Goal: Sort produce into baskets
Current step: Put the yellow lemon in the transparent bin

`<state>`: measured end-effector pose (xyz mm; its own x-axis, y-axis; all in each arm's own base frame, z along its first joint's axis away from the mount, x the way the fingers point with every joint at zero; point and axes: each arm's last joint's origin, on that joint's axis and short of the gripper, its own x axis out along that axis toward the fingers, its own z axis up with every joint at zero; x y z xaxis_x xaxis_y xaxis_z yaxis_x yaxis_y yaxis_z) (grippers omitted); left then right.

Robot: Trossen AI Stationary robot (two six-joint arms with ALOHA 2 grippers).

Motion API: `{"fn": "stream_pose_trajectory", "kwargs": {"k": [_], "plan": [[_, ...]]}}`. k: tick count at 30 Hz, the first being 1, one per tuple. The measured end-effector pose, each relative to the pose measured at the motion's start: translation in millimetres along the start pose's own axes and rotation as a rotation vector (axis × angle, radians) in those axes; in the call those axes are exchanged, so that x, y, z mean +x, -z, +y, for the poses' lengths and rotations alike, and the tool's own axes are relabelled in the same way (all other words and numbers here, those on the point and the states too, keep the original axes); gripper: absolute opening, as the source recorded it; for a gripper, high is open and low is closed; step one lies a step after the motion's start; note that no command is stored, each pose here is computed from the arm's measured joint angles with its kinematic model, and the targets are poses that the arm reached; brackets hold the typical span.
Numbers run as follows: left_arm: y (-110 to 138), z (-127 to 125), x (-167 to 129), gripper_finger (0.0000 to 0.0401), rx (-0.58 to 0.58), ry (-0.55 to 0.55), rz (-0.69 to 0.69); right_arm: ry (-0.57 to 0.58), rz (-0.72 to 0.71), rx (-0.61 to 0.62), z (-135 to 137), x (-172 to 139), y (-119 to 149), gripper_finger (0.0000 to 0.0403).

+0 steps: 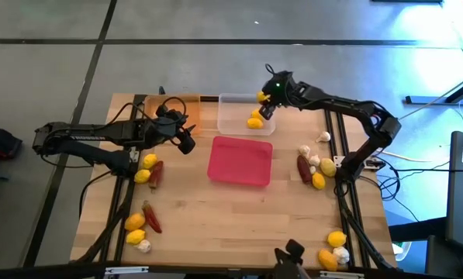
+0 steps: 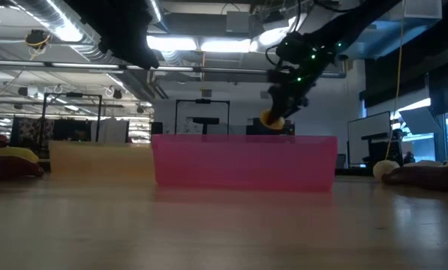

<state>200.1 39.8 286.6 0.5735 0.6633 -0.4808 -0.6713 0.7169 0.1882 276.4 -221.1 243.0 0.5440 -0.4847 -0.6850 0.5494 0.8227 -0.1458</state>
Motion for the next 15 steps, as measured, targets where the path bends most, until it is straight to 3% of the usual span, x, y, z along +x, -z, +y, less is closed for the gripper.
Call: {"fn": "stream_pose_trajectory", "kwargs": {"k": [9, 15], "plan": [[0.0, 0.0, 0.0, 0.0203, -0.002, 0.000, 0.000, 0.003, 0.024, -0.001, 2.1, 41.1, 11.1, 0.0169], [0.0, 0.0, 0.0, 0.0203, -0.005, 0.000, 0.000, 0.083, 0.068, -0.006, 1.4, 54.7, 18.6, 0.0172]]}}
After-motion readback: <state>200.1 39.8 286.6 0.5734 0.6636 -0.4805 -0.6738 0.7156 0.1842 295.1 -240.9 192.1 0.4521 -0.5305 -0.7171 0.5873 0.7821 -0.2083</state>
